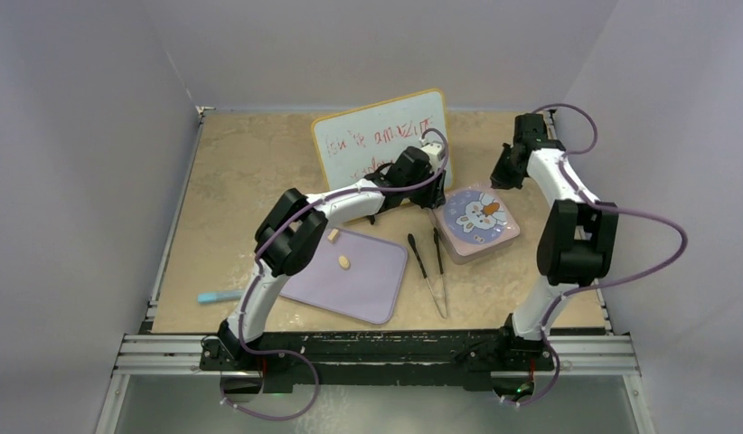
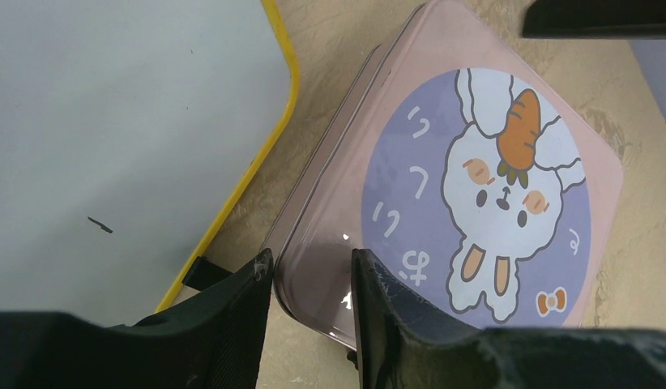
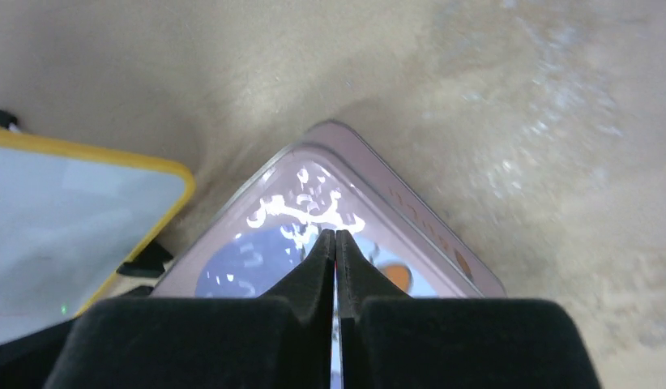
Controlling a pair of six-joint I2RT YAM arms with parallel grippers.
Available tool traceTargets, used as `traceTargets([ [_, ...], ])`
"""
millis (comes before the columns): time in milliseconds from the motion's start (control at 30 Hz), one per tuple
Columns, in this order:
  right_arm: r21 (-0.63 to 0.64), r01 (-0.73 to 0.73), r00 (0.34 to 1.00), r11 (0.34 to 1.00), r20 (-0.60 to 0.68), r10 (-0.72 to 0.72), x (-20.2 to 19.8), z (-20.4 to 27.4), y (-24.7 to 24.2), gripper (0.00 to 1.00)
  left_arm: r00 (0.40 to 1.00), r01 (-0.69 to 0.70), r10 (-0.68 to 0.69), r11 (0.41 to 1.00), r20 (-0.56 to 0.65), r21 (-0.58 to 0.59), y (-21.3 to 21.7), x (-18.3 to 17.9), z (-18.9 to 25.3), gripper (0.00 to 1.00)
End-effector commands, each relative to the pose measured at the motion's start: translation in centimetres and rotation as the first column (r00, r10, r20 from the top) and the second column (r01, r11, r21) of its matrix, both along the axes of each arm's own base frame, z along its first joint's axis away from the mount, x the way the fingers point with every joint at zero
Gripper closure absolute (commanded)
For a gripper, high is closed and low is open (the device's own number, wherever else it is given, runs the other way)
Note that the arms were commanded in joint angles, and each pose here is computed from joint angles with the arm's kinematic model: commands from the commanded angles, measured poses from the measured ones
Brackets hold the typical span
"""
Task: Pack the chocolate
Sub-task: Close the box lid on the packing box.
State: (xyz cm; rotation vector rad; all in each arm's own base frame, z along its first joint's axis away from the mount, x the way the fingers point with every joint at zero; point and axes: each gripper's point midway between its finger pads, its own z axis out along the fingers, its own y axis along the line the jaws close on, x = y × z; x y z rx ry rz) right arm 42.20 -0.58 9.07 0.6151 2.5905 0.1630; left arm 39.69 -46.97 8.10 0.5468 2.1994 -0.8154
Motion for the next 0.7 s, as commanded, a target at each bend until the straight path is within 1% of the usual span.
traceTargets([
  [0, -0.065, 0.084, 0.995, 0.994, 0.067, -0.079, -3.0, 5.0, -1.4, 1.0, 0.999, 0.017, -0.014, 0.997, 0.044, -0.082, -1.3, 0.3, 4.6, 0.62],
  [167, -0.096, 0.127, 0.992, 0.987, 0.026, -0.126, -6.2, 3.8, -2.0, 1.0, 0.996, 0.019, -0.01, 0.994, 0.085, -0.111, -1.1, 0.4, 7.6, 0.64],
  [267, -0.111, 0.157, 0.987, 0.981, -0.011, -0.159, -7.6, 2.4, -2.4, 1.0, 0.993, 0.023, -0.007, 0.991, 0.121, -0.129, -1.0, 0.5, 9.8, 0.65],
  [333, -0.117, 0.182, 0.982, 0.976, -0.027, -0.186, -8.4, 1.6, -2.7, 1.0, 0.992, 0.032, -0.013, 0.989, 0.129, -0.147, -1.1, 0.3, 10.8, 0.66],
  [400, -0.125, 0.206, 0.976, 0.971, -0.047, -0.213, -9.5, -0.2, -2.8, 1.0, 0.992, 0.047, -0.027, 0.985, 0.125, -0.165, -1.3, -0.1, 11.3, 0.68],
  [467, -0.118, 0.214, 0.974, 0.97, -0.054, -0.222, -10.0, -1.8, -2.7, 1.0, 0.992, 0.057, -0.036, 0.983, 0.122, -0.174, -1.5, -0.5, 11.2, 0.68],
  [567, -0.133, 0.218, 0.967, 0.967, -0.102, -0.232, -10.7, -3.7, -2.8, 1.0, 0.993, 0.069, -0.05, 0.982, 0.111, -0.173, -1.6, -0.8, 10.4, 0.71],
  [667, -0.157, 0.225, 0.963, 0.962, -0.115, -0.244, -10.9, -3.5, -3.2, 1.0, 0.994, 0.073, -0.059, 0.984, 0.091, -0.159, -1.7, -0.9, 9.0, 0.75],
])
